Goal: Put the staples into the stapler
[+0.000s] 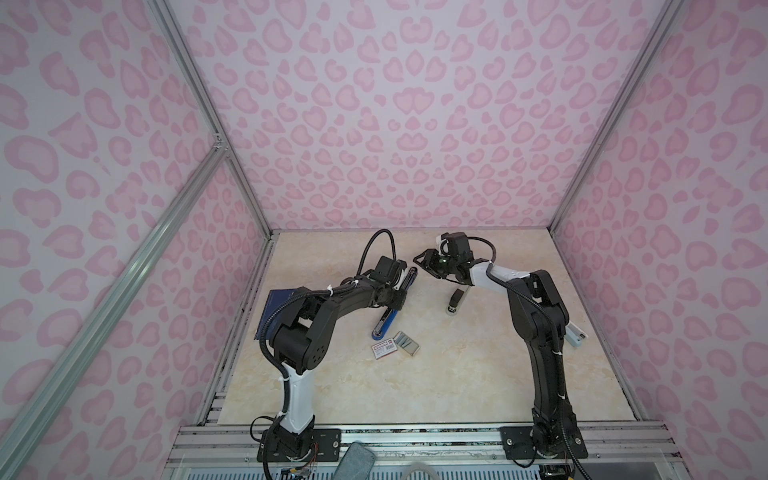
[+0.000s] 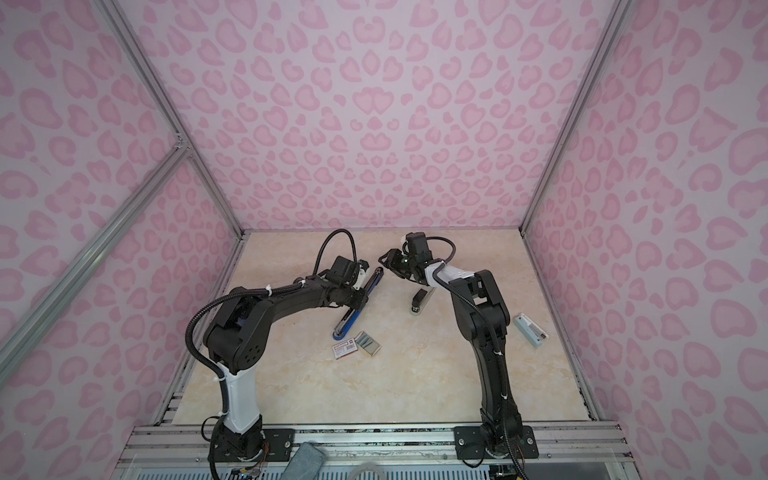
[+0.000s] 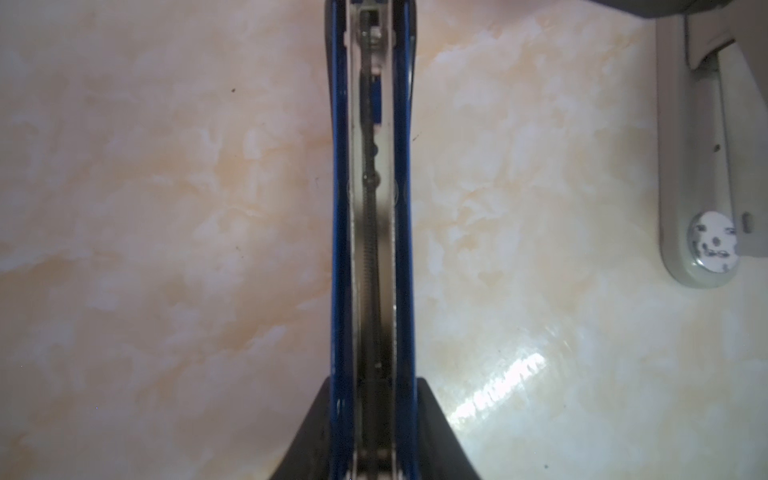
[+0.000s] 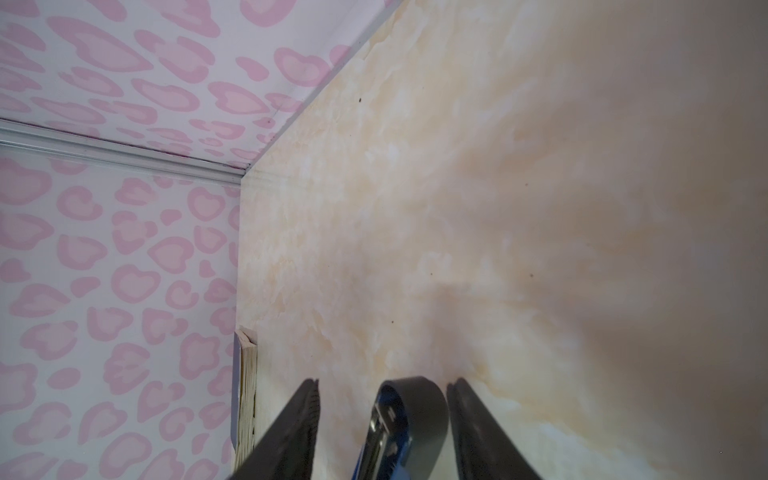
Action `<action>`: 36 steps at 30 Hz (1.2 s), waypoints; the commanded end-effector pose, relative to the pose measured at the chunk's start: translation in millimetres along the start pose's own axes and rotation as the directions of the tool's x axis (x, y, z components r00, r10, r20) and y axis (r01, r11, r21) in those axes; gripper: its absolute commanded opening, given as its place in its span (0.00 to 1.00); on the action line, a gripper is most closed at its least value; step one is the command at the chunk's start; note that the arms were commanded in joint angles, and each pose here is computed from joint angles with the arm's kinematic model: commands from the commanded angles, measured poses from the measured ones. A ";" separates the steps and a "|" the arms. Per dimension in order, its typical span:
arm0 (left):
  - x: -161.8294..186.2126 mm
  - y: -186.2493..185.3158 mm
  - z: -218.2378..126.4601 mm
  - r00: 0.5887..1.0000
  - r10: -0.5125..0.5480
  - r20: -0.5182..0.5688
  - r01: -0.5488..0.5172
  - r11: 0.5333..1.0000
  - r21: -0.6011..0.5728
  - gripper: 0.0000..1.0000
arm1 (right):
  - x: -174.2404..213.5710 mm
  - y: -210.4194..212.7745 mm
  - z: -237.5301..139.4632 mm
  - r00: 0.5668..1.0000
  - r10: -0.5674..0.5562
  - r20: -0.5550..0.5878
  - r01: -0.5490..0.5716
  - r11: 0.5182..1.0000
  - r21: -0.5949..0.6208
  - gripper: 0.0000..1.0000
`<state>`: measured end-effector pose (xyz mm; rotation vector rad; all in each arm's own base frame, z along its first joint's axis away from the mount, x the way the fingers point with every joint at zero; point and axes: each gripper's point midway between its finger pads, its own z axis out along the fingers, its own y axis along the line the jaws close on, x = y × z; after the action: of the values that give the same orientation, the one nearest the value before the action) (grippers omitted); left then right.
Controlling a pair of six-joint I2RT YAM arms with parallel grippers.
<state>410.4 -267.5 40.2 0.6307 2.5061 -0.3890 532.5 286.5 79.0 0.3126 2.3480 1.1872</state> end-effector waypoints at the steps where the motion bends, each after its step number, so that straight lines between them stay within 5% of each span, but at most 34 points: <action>1: -23.7 -7.4 -7.1 0.995 0.017 0.093 -0.020 0.999 0.032 0.04 | -0.3 7.1 5.5 1.000 0.027 -0.005 -0.027 0.997 -0.075 0.53; 17: -34.7 -10.7 -14.3 0.991 0.019 0.131 -0.025 0.999 0.044 0.04 | 5.7 20.4 6.3 0.999 0.039 -0.035 -0.044 0.986 -0.163 0.48; 29: -40.1 -11.8 -24.3 0.986 0.013 0.165 -0.021 0.999 0.044 0.04 | 12.6 -3.3 8.4 0.998 0.034 -0.046 -0.036 0.997 -0.063 0.54; 36: -40.6 -13.5 -25.1 0.986 0.012 0.166 -0.021 0.998 0.054 0.04 | 11.9 6.4 5.8 0.999 0.029 -0.046 -0.034 0.994 -0.106 0.47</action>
<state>415.1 -275.7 68.5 0.6194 2.4111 -0.4493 527.2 295.4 75.3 0.3160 2.3276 1.3126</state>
